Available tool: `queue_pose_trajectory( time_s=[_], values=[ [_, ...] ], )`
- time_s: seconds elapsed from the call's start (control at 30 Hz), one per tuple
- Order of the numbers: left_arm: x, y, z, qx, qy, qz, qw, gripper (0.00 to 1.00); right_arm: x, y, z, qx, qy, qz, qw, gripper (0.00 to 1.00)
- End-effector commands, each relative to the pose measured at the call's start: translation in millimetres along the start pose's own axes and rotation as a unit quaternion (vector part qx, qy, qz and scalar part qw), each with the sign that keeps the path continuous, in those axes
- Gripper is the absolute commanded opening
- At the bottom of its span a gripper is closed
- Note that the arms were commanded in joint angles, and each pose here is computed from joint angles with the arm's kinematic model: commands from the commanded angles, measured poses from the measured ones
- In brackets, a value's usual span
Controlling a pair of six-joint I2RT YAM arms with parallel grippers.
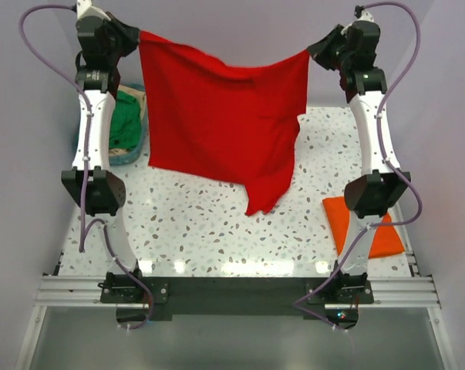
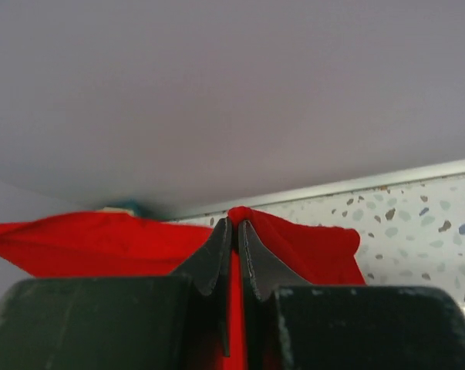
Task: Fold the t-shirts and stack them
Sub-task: Flatten the tshirt out
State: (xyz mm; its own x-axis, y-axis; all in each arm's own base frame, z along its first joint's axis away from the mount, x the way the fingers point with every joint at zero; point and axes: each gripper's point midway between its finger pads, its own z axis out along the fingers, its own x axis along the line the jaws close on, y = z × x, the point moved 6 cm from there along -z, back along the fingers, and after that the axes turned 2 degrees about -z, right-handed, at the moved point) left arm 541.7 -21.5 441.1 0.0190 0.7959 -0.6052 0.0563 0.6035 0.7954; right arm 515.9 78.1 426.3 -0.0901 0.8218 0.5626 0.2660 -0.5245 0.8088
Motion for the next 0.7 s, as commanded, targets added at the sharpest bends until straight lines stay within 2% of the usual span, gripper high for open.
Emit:
queue_pose_trajectory(
  time_s=[0.0, 0.13, 0.17, 0.23, 0.27, 0.33, 0.37, 0.4, 0.43, 0.5, 0.53, 0.6, 0.63, 0.67],
  values=[
    [-55.3, 116.1, -51.6, -0.153, -0.159, -0.005, 0.975, 0.00, 76.0, 117.3, -82.7, -0.213, 0.109, -0.012, 0.971, 0.00],
    [-35.4, 131.5, -59.5, -0.176, -0.165, -0.005, 0.970, 0.00, 71.0, 128.5, -101.9, -0.243, 0.115, -0.004, 0.963, 0.00],
    [-29.3, 125.7, -56.4, -0.164, -0.161, -0.004, 0.973, 0.00, 58.6, 115.4, -92.9, -0.223, 0.099, -0.003, 0.970, 0.00],
    [-22.4, 121.7, -59.6, -0.152, -0.154, -0.003, 0.976, 0.00, 58.6, 111.9, -108.9, -0.227, 0.101, -0.008, 0.969, 0.00],
    [-7.2, 103.7, -51.9, -0.127, -0.136, -0.011, 0.982, 0.00, 41.0, 89.7, -96.4, -0.197, 0.082, -0.001, 0.977, 0.00],
    [-5.5, 95.8, -65.9, -0.119, -0.131, -0.015, 0.984, 0.00, 35.9, 76.3, -106.7, -0.182, 0.075, 0.001, 0.980, 0.00],
    [16.1, 67.3, -59.6, -0.089, -0.110, -0.027, 0.990, 0.00, 18.8, 50.1, -96.0, -0.143, 0.059, 0.007, 0.988, 0.00],
    [11.5, 67.2, -75.5, -0.092, -0.111, -0.028, 0.989, 0.00, 17.0, 42.6, -105.1, -0.133, 0.057, 0.010, 0.989, 0.00],
    [37.1, 34.3, -73.0, -0.057, -0.081, -0.041, 0.994, 0.00, -1.7, 13.4, -96.3, -0.094, 0.037, 0.020, 0.995, 0.00],
    [43.6, 19.5, -91.7, -0.051, -0.067, -0.050, 0.995, 0.00, -15.5, -15.0, -99.9, -0.051, 0.025, 0.029, 0.998, 0.00],
    [69.6, -15.2, -93.5, -0.015, -0.033, -0.064, 0.997, 0.00, -17.1, -23.2, -109.0, -0.042, 0.023, 0.033, 0.998, 0.00],
    [81.8, -35.8, -111.3, -0.002, -0.013, -0.071, 0.997, 0.00, -44.4, -68.5, -110.0, 0.018, -0.012, 0.049, 0.999, 0.00],
    [106.1, -70.6, -118.2, 0.033, 0.019, -0.082, 0.996, 0.00, -47.7, -76.5, -119.0, 0.025, -0.019, 0.049, 0.998, 0.00],
    [116.5, -85.4, -125.1, 0.044, 0.039, -0.087, 0.994, 0.00, -65.4, -104.2, -120.6, 0.058, -0.044, 0.057, 0.996, 0.00]
  ],
)
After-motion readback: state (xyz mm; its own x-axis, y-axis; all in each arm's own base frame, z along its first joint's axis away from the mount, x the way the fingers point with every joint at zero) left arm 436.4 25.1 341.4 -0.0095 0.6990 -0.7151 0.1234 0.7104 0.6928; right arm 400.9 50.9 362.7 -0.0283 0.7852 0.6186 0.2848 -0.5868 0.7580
